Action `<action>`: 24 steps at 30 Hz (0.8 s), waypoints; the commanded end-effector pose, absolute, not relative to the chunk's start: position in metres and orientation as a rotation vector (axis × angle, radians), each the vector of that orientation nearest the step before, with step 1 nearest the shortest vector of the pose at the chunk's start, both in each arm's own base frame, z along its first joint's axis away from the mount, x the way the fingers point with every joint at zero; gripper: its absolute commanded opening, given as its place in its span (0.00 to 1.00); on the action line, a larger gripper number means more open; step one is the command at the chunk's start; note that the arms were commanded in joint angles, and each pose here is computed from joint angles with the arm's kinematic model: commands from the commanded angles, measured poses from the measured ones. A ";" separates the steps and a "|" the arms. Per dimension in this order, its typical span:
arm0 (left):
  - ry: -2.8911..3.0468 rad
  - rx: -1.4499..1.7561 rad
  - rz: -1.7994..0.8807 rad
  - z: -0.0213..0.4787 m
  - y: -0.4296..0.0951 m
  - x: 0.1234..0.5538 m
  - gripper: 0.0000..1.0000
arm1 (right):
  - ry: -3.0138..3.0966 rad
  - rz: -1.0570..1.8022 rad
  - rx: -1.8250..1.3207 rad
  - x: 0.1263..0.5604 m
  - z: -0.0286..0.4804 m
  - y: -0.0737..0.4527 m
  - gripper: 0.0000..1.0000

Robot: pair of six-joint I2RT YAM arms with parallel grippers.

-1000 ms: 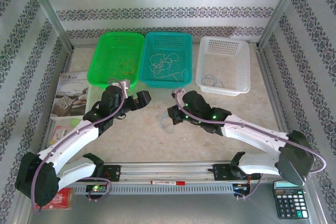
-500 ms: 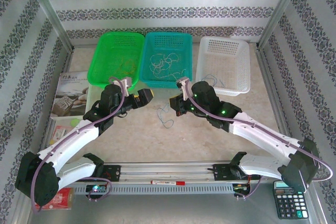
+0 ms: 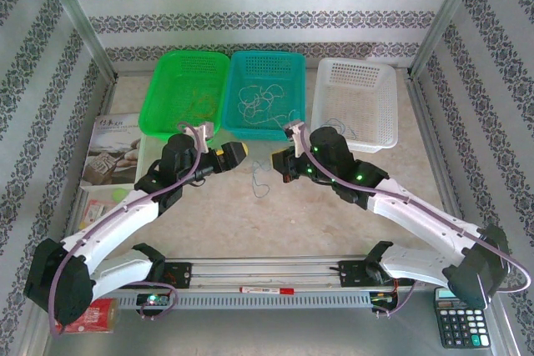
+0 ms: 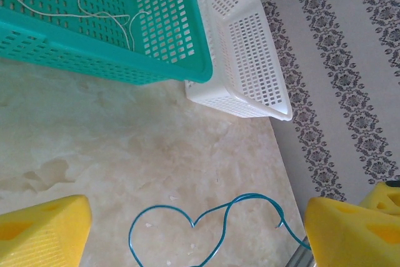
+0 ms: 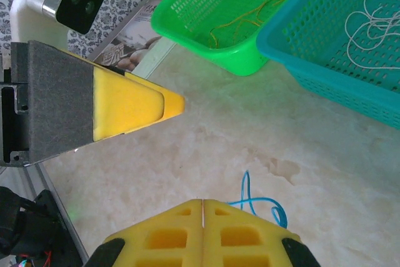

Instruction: Untangle the cables

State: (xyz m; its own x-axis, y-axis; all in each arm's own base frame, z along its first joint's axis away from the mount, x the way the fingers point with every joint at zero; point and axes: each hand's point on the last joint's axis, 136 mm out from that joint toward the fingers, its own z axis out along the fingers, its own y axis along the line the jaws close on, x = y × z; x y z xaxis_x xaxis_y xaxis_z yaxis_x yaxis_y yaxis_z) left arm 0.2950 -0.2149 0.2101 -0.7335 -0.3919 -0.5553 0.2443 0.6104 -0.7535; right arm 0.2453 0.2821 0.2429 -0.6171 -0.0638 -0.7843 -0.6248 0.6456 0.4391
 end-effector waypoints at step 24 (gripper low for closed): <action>2.158 -0.011 -1.185 0.170 -0.241 0.290 0.75 | 1.976 1.067 -0.546 0.235 0.287 0.285 0.00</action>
State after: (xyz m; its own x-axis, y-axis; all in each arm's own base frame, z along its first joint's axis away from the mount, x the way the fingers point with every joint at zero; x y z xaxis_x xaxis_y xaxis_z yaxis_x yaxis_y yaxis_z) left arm 0.2930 -0.2285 0.1615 -0.7916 -0.3428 -0.5059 0.2125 0.6218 -0.7538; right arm 0.2348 0.2851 0.2584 -0.6141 -0.0483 -0.7878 -0.6563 0.5857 0.4757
